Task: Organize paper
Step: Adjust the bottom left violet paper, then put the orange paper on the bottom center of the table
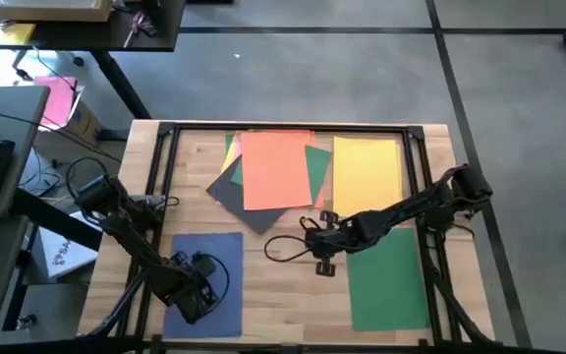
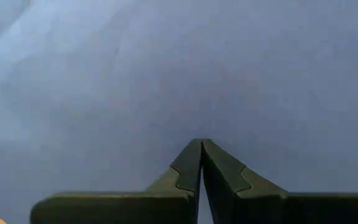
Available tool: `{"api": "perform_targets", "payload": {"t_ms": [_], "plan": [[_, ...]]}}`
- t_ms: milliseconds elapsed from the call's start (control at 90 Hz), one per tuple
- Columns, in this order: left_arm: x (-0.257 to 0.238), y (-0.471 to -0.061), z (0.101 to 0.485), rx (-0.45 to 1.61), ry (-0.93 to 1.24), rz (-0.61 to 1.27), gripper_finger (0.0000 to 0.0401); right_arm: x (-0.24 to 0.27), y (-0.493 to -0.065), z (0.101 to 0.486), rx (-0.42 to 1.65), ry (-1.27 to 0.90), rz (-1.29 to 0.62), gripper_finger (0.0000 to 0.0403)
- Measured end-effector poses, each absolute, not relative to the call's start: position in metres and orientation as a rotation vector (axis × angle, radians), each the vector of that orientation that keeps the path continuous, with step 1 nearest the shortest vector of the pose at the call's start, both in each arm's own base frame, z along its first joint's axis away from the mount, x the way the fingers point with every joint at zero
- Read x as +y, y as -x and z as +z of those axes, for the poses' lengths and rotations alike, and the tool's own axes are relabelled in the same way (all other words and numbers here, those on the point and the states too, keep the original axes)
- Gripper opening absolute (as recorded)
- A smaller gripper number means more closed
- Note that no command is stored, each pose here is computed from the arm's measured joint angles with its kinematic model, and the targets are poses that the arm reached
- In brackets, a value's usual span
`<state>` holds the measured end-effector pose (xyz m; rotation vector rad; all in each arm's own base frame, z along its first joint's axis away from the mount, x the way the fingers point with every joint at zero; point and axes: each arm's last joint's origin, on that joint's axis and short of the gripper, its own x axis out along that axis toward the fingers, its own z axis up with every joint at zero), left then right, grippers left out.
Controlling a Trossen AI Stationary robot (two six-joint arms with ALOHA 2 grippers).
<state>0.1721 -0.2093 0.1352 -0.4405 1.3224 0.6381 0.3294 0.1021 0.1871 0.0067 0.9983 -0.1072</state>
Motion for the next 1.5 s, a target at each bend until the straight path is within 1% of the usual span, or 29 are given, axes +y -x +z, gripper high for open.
{"api": "perform_targets", "payload": {"t_ms": [56,133,222,300,378,456,533,633,700,811,989,1122,1333,1500], "plan": [[-0.209,-0.172,0.139,1.337,0.411,0.653,0.0,0.102,-0.335,0.186,0.954,0.044,-0.101,0.0],[-0.212,-0.174,0.144,1.336,0.402,0.65,0.0,0.099,-0.341,0.18,0.942,0.127,-0.081,0.0003],[-0.212,-0.177,0.15,1.319,0.399,0.665,0.0,0.085,-0.346,0.177,0.95,0.184,-0.115,0.0019],[-0.211,-0.18,0.152,1.263,0.403,0.681,0.0,0.07,-0.349,0.173,0.968,0.233,-0.163,0.0048],[-0.211,-0.187,0.153,1.179,0.434,0.683,0.0,0.056,-0.353,0.168,0.997,0.304,-0.18,0.0086],[-0.209,-0.191,0.154,1.111,0.434,0.688,0.0,0.046,-0.355,0.165,1.019,0.407,-0.153,0.0125],[-0.209,-0.197,0.154,1.028,0.45,0.679,0.0,0.041,-0.359,0.153,1.067,0.525,-0.096,0.0158],[-0.208,-0.204,0.155,0.922,0.437,0.671,0.0,0.035,-0.364,0.134,1.111,0.636,-0.043,0.019],[-0.209,-0.207,0.156,0.871,0.427,0.655,0.0,0.033,-0.369,0.122,1.113,0.703,-0.084,0.0201],[-0.207,-0.21,0.157,0.835,0.4,0.647,0.0,0.031,-0.374,0.109,1.114,0.793,-0.232,0.0204],[-0.206,-0.214,0.157,0.843,0.362,0.624,0.0,0.03,-0.376,0.106,1.103,0.827,-0.284,0.0188],[-0.204,-0.216,0.157,0.842,0.362,0.631,0.0,0.025,-0.377,0.108,1.106,0.881,-0.368,0.0175],[-0.203,-0.215,0.156,0.837,0.36,0.634,0.0,0.012,-0.378,0.11,1.116,0.877,-0.454,0.0165],[-0.203,-0.215,0.156,0.842,0.366,0.631,0.0,0.013,-0.378,0.11,1.13,0.918,-0.429,0.0162]]}}
